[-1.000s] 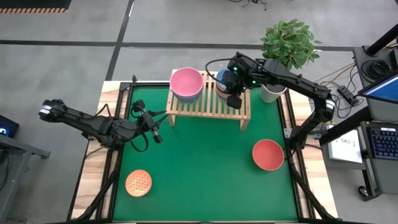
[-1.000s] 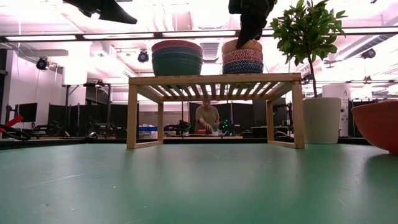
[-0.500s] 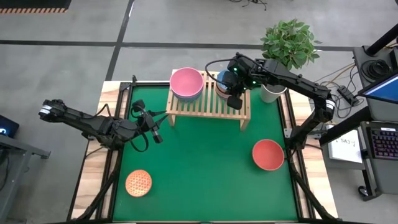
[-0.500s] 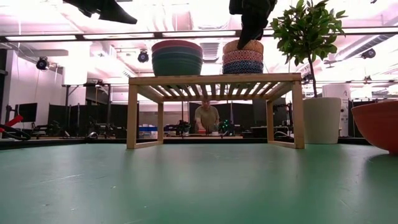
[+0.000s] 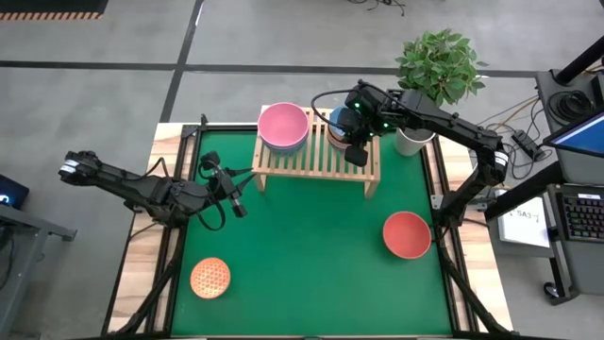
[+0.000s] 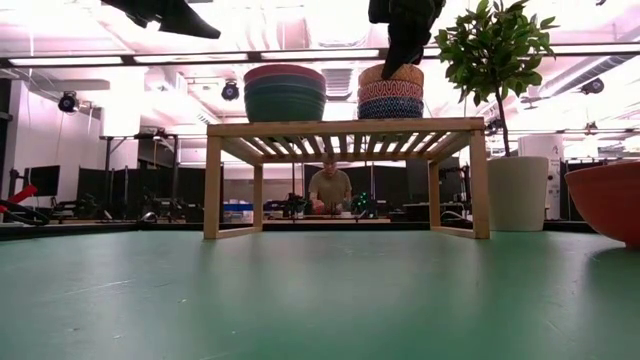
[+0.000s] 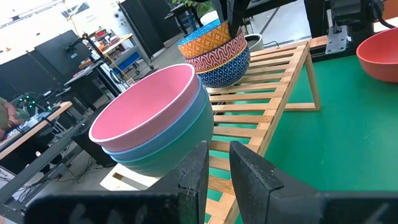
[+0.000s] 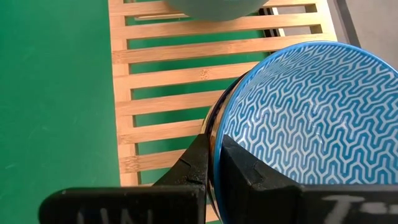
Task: Place and stack bowls onto a shelf
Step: Stack the light blue patterned bowl on top of the blue patterned bowl on the shelf
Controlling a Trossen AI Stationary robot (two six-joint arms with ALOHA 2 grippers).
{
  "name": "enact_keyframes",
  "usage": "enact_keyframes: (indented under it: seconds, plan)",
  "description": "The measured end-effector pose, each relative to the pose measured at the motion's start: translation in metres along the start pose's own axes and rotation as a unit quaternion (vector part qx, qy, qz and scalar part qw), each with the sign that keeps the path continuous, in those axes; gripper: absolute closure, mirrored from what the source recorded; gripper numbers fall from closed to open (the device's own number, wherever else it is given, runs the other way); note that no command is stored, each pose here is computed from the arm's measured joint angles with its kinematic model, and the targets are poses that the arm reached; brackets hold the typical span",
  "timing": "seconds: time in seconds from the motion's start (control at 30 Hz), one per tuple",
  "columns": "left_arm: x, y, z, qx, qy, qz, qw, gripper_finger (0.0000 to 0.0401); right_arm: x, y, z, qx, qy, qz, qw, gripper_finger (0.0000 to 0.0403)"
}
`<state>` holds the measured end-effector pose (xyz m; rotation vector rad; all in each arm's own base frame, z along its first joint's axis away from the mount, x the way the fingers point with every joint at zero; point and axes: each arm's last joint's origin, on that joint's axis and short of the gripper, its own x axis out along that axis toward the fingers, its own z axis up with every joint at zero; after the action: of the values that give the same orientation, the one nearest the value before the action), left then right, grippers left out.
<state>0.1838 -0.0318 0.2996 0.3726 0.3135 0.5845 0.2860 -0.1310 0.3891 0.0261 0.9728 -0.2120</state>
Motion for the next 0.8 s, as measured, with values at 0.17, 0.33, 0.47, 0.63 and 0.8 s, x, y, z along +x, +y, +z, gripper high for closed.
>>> enact_keyframes:
  seconds: [0.17,0.33,0.47,0.63,0.8]
  plan:
    - [0.0,0.0,0.0,0.0,0.0,0.0,1.0,0.0353,0.0002,-0.0001,0.0001,0.005,-0.001,0.0,1.0,0.039]
    - [0.0,0.0,0.0,0.0,0.0,0.0,1.0,0.0353,0.0002,-0.0001,0.0004,0.004,-0.002,-0.001,1.0,0.0376]
    - [0.0,0.0,0.0,0.0,0.0,0.0,1.0,0.0353,0.0002,-0.0003,0.0006,0.004,-0.003,-0.003,1.0,0.0351]
    - [0.0,0.0,0.0,0.0,0.0,0.0,1.0,0.0353,0.0002,-0.0003,0.0007,0.004,-0.003,-0.003,1.0,0.033]
    - [0.0,0.0,0.0,0.0,0.0,0.0,1.0,0.0353,0.0002,-0.0003,0.0008,0.009,-0.004,-0.003,1.0,0.0311]
